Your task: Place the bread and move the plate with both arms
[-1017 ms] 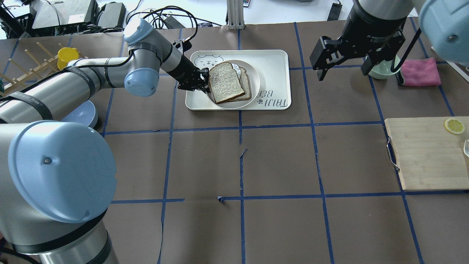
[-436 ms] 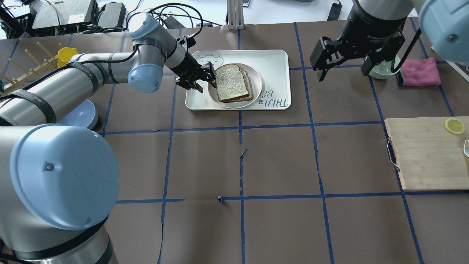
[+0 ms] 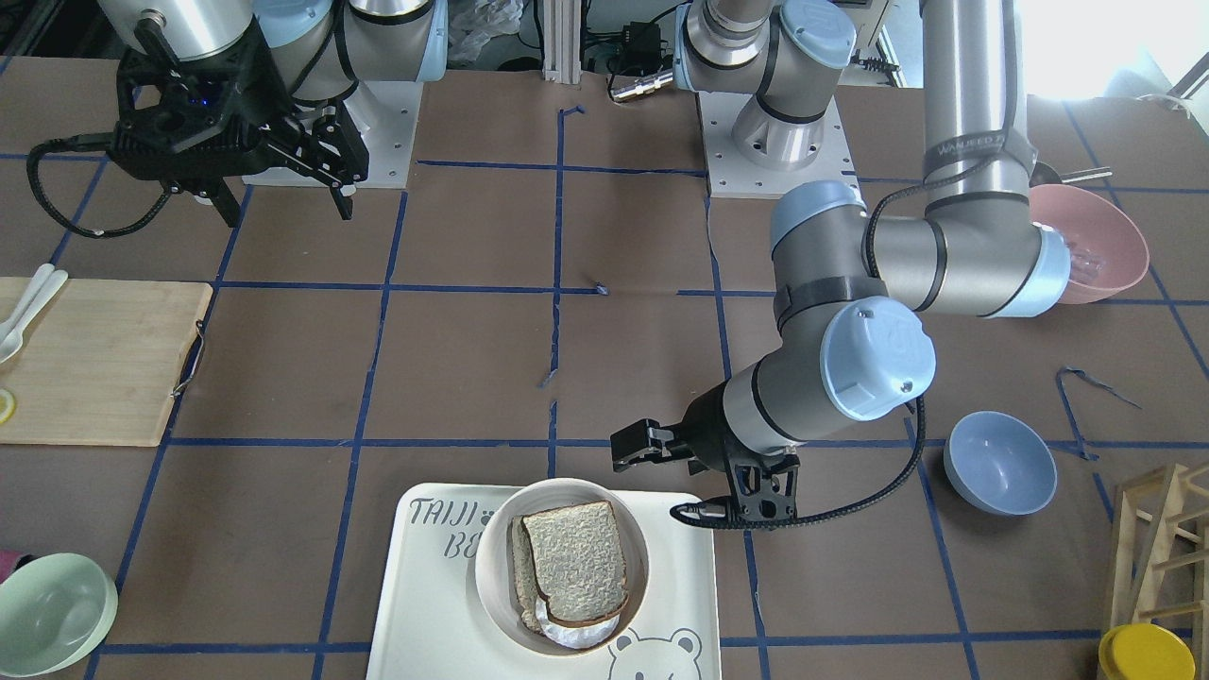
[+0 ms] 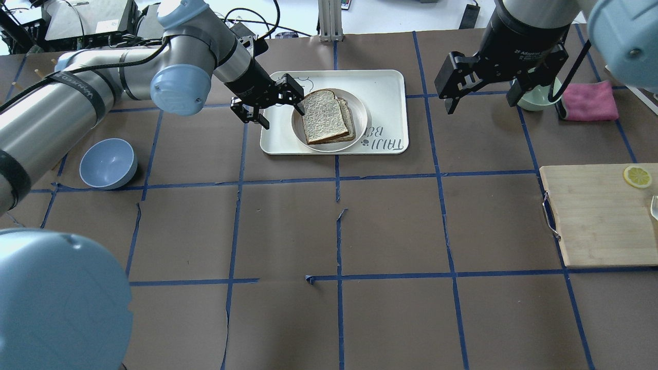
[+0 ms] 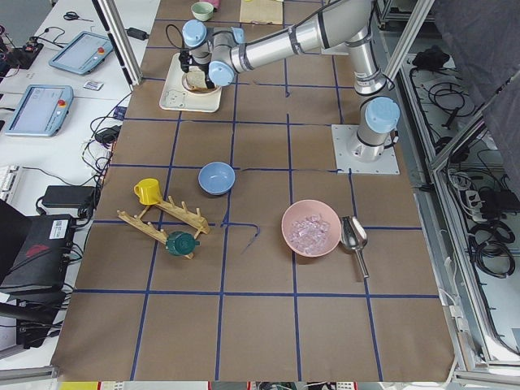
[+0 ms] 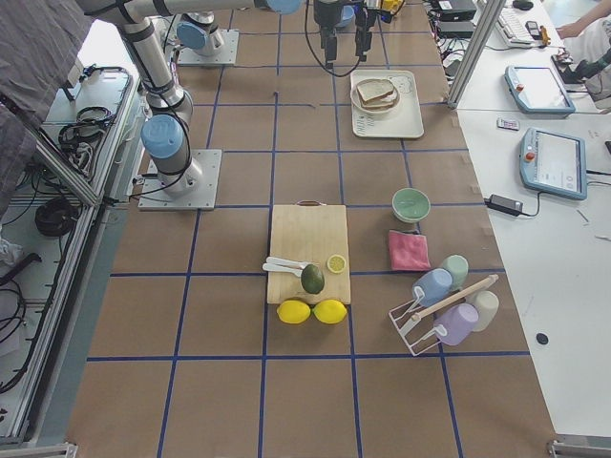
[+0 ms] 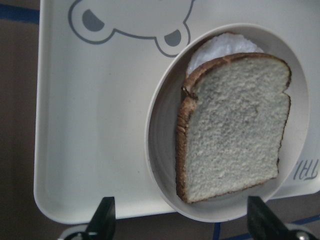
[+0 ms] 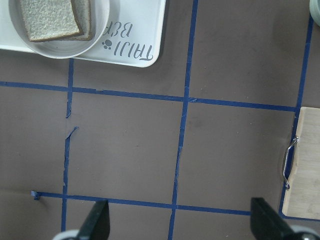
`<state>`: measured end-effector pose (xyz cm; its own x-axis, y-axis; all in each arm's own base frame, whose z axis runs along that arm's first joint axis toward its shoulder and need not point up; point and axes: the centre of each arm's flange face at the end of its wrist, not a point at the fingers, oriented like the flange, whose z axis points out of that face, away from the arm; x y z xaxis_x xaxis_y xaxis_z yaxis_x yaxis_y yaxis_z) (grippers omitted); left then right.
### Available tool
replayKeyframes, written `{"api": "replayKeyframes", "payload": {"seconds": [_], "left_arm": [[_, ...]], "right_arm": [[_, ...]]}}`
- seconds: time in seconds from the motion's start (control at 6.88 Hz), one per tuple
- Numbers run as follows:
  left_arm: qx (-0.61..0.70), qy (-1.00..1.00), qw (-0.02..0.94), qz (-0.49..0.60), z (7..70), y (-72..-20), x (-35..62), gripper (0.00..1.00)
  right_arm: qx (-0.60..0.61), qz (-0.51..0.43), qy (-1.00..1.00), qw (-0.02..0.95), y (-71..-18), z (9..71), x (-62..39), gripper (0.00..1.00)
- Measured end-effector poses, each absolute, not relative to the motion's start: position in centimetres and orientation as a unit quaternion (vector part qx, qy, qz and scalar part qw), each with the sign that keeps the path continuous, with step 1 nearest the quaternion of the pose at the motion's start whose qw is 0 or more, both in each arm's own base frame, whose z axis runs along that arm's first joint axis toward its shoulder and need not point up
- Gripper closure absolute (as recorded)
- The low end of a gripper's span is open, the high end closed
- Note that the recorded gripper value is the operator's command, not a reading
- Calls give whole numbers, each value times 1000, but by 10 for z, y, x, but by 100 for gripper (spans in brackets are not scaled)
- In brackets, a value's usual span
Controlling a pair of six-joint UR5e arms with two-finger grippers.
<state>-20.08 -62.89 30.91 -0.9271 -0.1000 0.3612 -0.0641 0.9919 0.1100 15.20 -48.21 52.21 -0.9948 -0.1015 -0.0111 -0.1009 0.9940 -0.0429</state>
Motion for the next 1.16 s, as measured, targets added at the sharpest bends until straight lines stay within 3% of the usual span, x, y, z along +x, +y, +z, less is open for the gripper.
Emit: {"api": "replayKeyframes", "payload": {"seconds": [0.73, 1.16], "left_arm": [[33, -996, 59, -59, 475, -487, -171, 0], [35, -999, 19, 5, 500, -485, -158, 0]], "right_arm": [[-51, -22, 998, 7, -482, 522, 152, 0], [-51, -21, 998, 7, -482, 522, 152, 0]]}}
